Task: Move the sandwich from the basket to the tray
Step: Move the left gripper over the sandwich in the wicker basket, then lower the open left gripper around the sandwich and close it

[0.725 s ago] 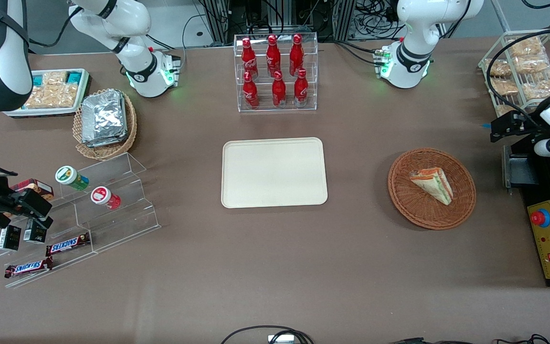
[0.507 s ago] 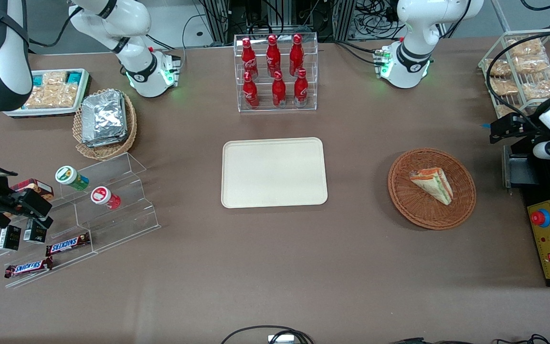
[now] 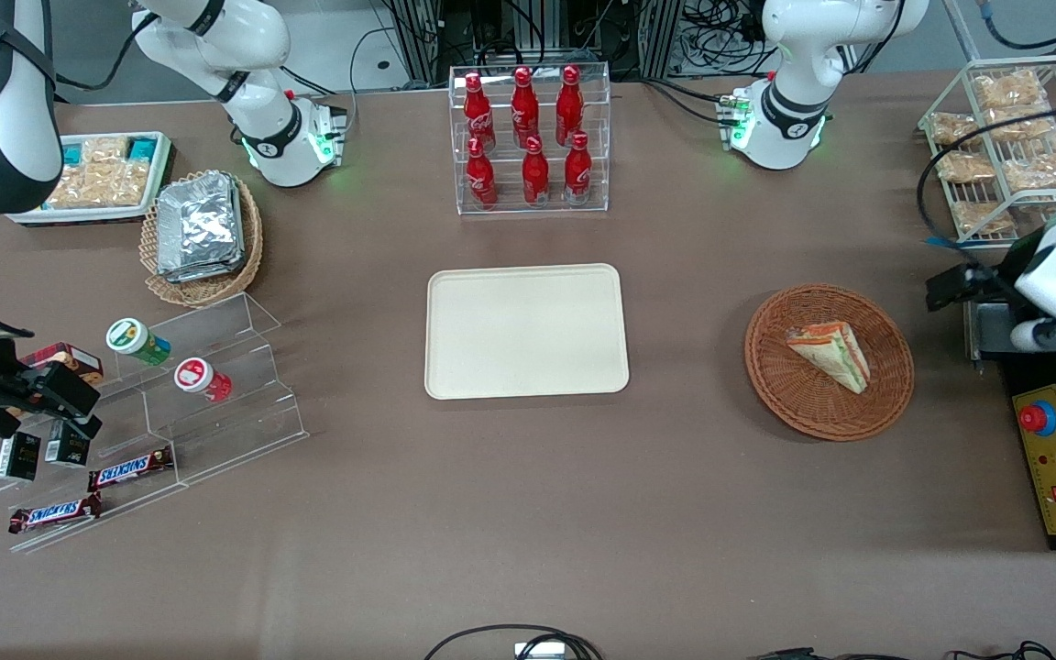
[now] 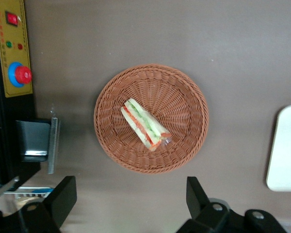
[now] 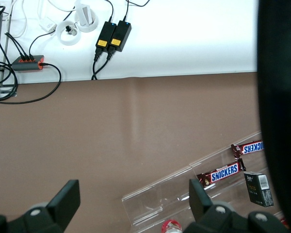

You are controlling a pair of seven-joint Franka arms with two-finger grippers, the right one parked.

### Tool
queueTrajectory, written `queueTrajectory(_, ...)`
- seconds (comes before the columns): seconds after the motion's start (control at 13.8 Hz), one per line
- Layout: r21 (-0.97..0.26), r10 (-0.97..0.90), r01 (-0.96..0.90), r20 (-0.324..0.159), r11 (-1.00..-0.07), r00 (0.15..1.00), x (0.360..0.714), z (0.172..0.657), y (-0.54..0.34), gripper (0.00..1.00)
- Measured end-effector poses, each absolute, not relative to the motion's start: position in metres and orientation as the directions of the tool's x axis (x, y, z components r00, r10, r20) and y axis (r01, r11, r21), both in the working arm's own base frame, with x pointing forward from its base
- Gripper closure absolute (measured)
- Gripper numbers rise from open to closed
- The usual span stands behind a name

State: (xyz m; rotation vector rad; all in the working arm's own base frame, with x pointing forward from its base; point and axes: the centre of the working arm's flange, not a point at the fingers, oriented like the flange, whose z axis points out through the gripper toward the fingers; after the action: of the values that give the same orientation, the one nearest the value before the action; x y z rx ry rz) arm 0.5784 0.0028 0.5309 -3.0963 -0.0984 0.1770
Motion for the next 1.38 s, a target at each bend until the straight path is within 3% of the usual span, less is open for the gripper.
queueTrajectory(0.65,-0.052,0.353,0.351,-0.046,-0.935,0.934,0.535,0.380,-0.003,0.00)
queueTrajectory(1.38,-0.031,0.534,0.533,-0.002,-0.845,0.846,0.504,0.308,-0.007,0.00)
